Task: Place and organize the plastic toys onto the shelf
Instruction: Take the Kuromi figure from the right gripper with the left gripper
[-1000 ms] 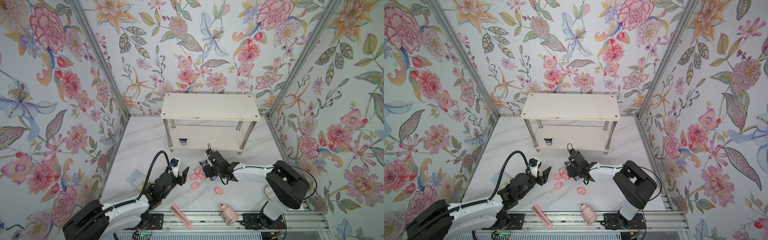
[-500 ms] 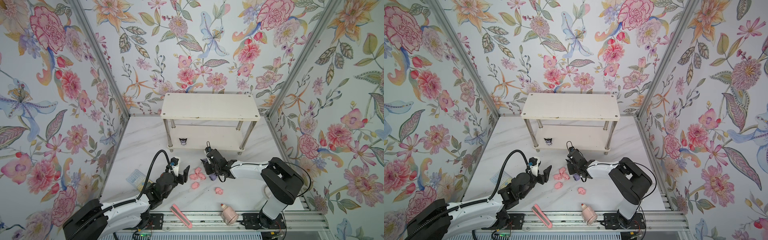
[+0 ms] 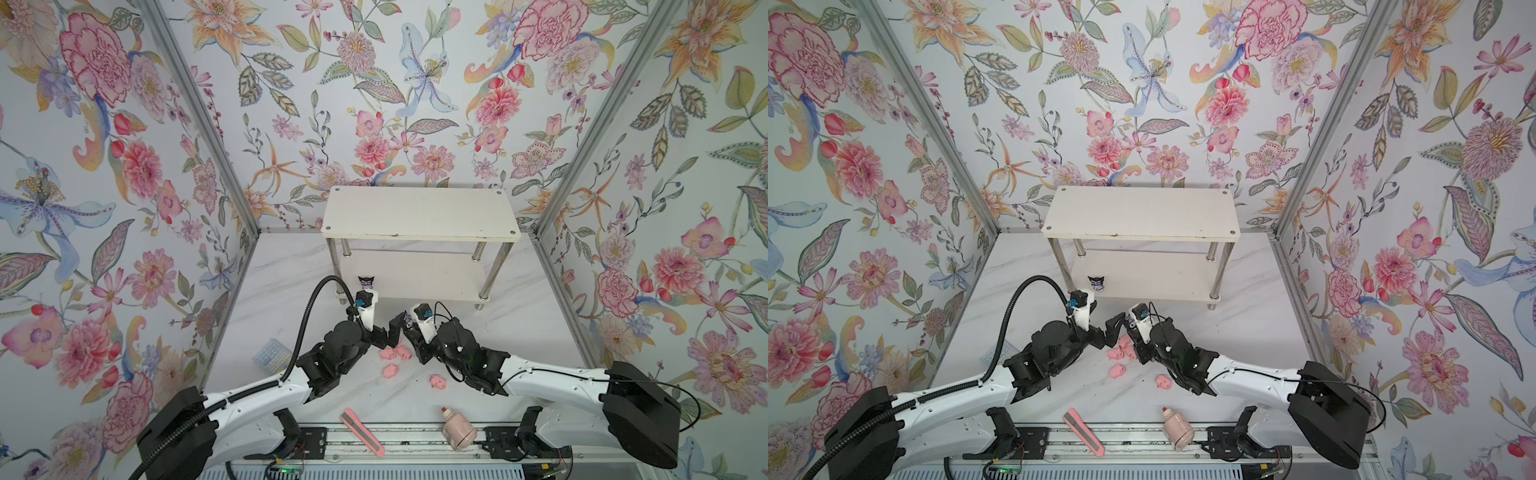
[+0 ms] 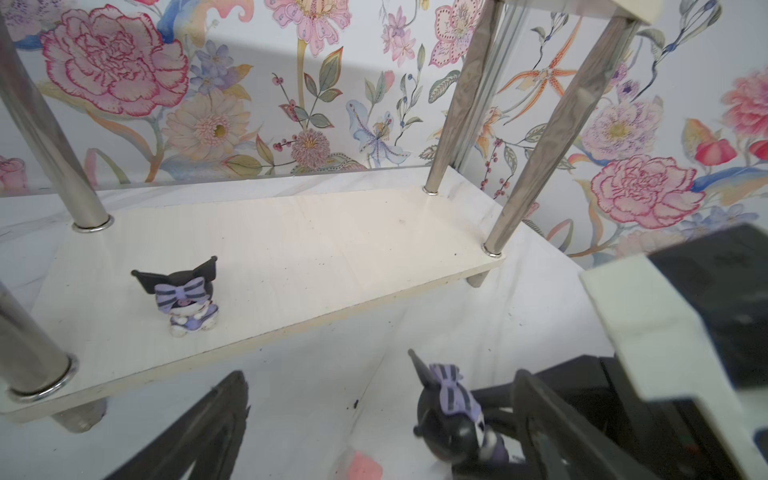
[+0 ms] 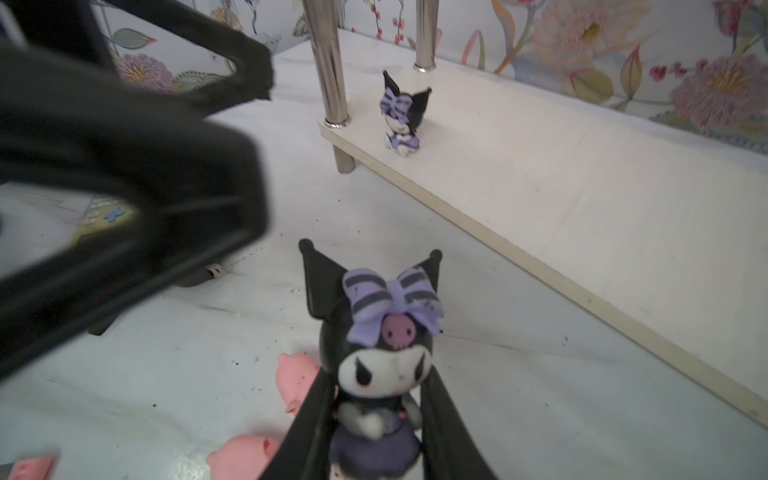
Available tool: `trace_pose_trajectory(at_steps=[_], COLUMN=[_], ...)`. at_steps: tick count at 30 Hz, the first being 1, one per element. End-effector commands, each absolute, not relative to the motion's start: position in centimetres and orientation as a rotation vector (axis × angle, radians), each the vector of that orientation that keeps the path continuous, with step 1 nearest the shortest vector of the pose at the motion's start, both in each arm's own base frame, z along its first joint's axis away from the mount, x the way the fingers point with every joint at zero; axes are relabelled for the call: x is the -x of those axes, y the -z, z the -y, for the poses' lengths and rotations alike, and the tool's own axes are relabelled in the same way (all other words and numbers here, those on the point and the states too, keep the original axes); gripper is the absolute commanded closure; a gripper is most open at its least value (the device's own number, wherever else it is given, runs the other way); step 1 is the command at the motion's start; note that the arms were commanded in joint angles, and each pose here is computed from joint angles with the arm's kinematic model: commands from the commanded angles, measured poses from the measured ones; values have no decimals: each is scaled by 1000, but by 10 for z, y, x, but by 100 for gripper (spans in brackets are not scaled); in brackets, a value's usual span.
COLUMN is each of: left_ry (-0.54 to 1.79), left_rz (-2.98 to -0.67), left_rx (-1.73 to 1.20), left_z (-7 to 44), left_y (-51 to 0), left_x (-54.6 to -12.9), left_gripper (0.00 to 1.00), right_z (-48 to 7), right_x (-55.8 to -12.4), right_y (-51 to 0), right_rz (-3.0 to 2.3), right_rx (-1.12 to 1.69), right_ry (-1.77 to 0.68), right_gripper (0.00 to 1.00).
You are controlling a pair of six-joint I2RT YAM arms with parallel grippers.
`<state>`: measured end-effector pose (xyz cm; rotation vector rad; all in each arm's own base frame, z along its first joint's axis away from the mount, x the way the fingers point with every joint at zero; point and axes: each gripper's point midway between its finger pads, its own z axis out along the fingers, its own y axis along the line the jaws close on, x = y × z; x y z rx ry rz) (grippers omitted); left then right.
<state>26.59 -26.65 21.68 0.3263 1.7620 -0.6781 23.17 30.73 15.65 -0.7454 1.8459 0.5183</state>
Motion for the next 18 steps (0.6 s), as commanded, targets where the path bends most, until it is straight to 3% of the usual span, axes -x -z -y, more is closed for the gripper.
trace_pose_trajectory(at_steps=[1,11,15,18], left_ry=[861,1154,1248,1282], left_rz=[-1798,-1866,-1846,-1830], left_rx=[-342,-428,-450,-463], left_z=[284,314,324,330], left_y=[-224,-219,-224,-229], left_x=[-259,-234,-229,-230], left_gripper=[1,10,28,47], right_z=[-299,-296,-298,-299], right_x=[-235,-222,-221,-218], right_y=[-180,-209,-216,-221], right_rz=[-1725,-1613,-1587,-1567], right_rx=[739,752,746,750], right_ry=[-384,-319,-301,-297], right_gripper=[95,94,94,93])
